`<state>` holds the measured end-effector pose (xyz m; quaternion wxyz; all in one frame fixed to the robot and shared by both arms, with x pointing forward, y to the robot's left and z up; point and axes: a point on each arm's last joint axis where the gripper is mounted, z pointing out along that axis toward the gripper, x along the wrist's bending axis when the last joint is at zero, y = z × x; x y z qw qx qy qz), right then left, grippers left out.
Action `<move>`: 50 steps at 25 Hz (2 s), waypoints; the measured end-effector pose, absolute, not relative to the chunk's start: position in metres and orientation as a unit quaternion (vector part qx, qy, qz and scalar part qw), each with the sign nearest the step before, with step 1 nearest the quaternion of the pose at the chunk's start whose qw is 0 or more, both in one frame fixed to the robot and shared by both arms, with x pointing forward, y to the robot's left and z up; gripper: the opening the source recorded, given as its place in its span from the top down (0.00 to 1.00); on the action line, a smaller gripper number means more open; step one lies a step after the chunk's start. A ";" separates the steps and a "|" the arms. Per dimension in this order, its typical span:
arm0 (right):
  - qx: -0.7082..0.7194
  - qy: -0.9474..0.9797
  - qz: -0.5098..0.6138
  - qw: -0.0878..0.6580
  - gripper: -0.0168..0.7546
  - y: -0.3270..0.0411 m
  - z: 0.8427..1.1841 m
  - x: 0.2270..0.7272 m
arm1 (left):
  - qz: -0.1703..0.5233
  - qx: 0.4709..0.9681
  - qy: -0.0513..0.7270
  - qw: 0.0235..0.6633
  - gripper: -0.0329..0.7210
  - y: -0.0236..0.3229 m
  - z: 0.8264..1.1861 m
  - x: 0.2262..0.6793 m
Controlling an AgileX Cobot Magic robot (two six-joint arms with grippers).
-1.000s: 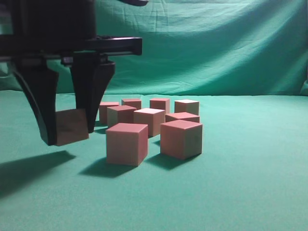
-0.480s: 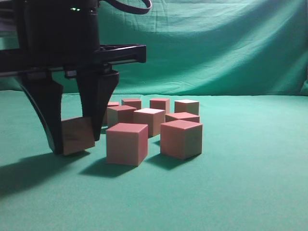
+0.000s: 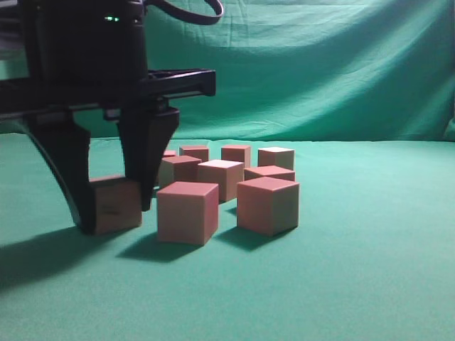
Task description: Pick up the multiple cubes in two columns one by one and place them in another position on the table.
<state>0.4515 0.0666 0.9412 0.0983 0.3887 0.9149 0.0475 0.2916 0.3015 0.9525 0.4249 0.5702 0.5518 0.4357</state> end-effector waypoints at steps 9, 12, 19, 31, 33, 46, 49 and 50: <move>0.370 0.922 0.045 0.102 0.38 0.067 0.940 0.452 | 0.436 0.570 0.552 0.425 0.96 0.301 0.953 0.292; 0.369 0.923 0.046 0.102 0.33 0.067 0.941 0.452 | 0.436 0.570 0.552 0.425 0.96 0.301 0.953 0.292; 0.367 0.918 0.089 0.119 0.35 0.065 0.980 0.454 | 0.436 0.570 0.552 0.425 0.96 0.301 0.953 0.292; 0.374 0.875 0.260 0.165 0.51 0.031 1.140 0.439 | 0.436 0.570 0.552 0.425 0.96 0.301 0.953 0.292; 0.372 0.867 0.292 0.159 0.72 0.022 1.161 0.431 | 0.436 0.570 0.552 0.425 0.96 0.301 0.953 0.292; 0.353 0.832 0.421 0.075 0.91 -0.050 1.251 0.374 | 0.436 0.570 0.552 0.425 0.96 0.301 0.953 0.292; 0.337 0.834 0.433 0.063 0.91 -0.063 1.262 0.364 | 0.436 0.570 0.552 0.425 0.96 0.301 0.953 0.292; 0.321 0.837 0.438 0.064 0.91 -0.069 1.267 0.359 | 0.436 0.570 0.552 0.425 0.96 0.301 0.953 0.292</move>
